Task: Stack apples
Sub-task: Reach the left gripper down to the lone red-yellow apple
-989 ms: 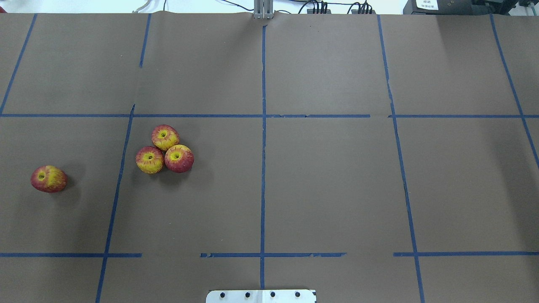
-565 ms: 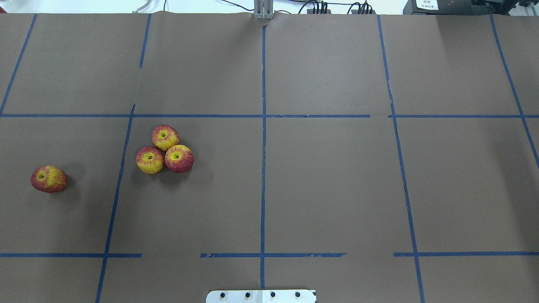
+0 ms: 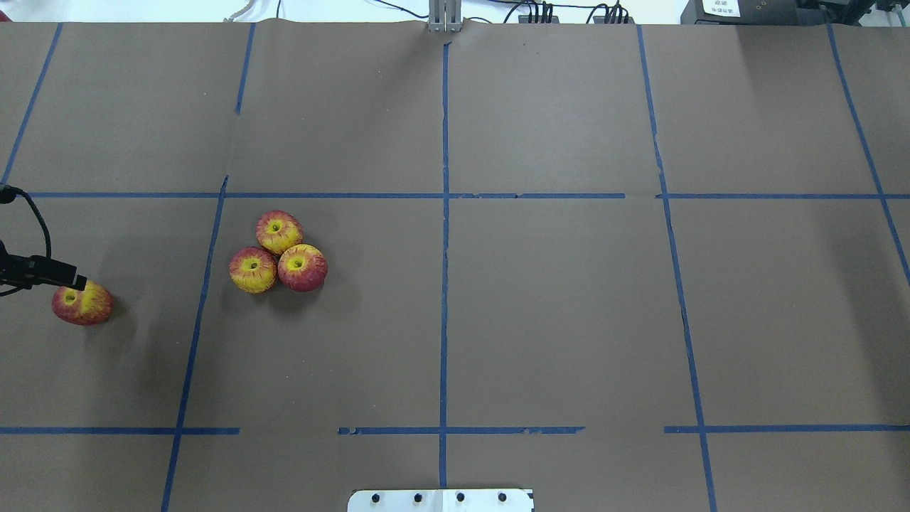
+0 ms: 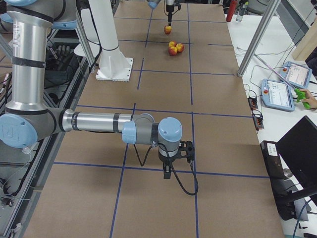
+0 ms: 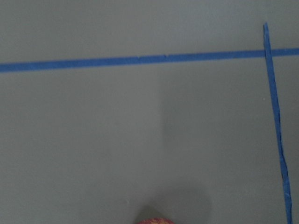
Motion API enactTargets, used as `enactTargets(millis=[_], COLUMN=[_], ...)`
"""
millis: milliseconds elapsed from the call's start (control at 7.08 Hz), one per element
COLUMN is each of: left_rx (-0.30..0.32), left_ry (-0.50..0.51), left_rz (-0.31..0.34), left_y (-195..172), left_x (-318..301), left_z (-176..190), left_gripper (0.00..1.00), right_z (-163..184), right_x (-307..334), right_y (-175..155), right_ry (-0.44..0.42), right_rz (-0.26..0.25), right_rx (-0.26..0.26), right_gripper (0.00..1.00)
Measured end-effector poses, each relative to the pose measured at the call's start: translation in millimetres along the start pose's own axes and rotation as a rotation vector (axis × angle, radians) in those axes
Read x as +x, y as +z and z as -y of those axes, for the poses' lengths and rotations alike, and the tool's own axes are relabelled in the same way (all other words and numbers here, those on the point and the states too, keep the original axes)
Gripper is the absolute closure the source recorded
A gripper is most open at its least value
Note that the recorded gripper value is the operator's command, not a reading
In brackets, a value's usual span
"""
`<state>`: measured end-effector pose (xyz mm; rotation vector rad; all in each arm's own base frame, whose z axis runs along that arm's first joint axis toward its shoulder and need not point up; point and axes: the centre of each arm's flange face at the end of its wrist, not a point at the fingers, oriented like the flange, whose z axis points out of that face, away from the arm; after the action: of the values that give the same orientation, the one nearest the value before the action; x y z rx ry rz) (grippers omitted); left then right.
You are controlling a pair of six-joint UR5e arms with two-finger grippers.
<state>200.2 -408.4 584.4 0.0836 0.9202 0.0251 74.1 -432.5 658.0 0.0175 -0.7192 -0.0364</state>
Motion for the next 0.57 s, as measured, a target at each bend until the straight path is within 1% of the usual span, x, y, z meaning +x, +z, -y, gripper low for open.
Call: enactTargets(millis=[141, 565], left_rx=[-0.008, -0.015], left_ry=[-0.005, 0.000], left_rz=[0.007, -0.005], left_y=[3.5, 5.7], left_x=[-2.7, 4.1], left_z=[-4.6, -4.6], left_gripper=[0.00, 0.00], right_z=[0.0, 0.0], right_x=[0.0, 0.0], right_y=[0.0, 0.0], right_ry=[0.000, 0.000], right_rz=[0.000, 0.000], right_rx=[0.000, 0.000], right_gripper=[0.00, 0.00])
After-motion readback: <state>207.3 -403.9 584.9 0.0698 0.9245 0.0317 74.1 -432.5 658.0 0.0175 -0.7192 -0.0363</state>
